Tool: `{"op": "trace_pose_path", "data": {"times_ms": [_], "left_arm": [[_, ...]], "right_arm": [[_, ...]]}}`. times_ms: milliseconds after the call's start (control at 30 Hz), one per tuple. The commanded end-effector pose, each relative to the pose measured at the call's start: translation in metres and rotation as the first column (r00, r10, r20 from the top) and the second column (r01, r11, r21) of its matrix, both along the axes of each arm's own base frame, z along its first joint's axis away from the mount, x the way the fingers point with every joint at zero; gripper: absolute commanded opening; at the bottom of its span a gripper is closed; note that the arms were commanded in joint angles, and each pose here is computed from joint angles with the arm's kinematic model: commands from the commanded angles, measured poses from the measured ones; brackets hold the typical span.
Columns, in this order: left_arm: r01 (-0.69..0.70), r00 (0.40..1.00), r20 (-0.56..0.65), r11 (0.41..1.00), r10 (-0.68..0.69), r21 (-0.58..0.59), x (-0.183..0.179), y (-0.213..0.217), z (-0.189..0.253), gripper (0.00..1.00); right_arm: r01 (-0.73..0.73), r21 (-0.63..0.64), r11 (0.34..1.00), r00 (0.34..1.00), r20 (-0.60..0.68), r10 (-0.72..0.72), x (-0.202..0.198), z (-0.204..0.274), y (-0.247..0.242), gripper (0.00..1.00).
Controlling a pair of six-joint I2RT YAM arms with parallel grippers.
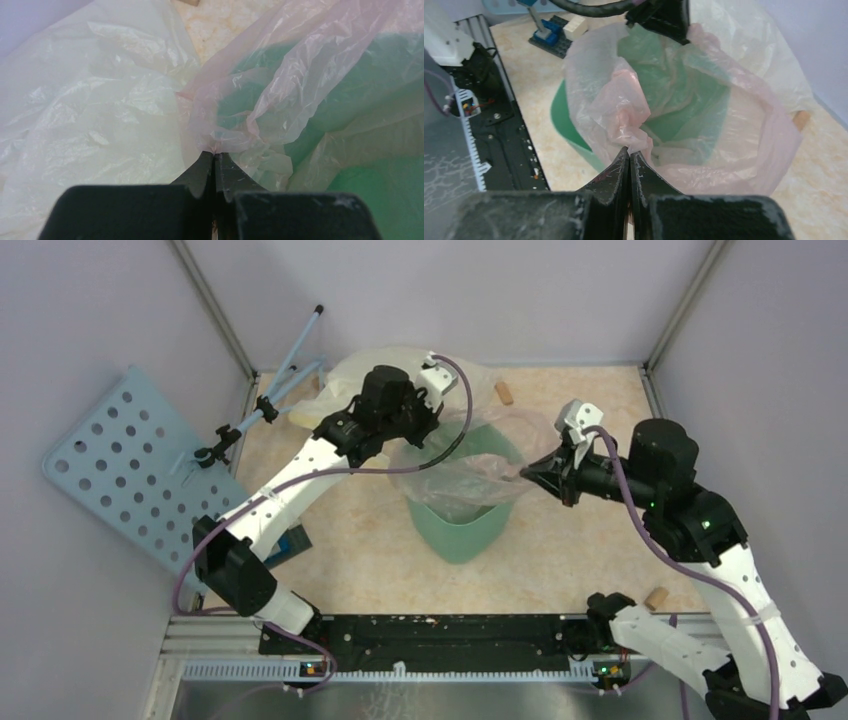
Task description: Put the trash bags into the trash bin
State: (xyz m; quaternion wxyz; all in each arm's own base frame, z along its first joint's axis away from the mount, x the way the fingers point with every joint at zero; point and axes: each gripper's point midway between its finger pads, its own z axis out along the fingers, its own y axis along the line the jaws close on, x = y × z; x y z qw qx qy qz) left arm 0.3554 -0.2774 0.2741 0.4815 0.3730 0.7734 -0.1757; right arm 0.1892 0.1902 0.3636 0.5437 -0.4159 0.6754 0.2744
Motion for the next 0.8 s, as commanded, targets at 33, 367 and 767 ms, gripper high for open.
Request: {"op": "trace_pose_path", "data": {"times_ms": [33,367,767], "left_arm": [[-0.093,0.990,0.104,0.995,0.090,0.023,0.034,0.006,0.008,0.00],[-0.082,0.993,0.091,0.997,0.081,0.003,0.038,0.001,0.001,0.00],[-0.069,0.995,0.077,0.998,0.070,-0.010,0.036,-0.002,0.003,0.00]], "right_arm": [[-0.103,0.133,0.986,0.993,-0.039,0.109,-0.034,0.004,0.011,0.00],[-0.086,0.283,0.955,0.941,-0.291,0.172,-0.076,-0.057,0.013,0.10],[0.174,0.164,0.971,0.859,-0.508,-0.068,-0.070,-0.117,-0.011,0.60]]}}
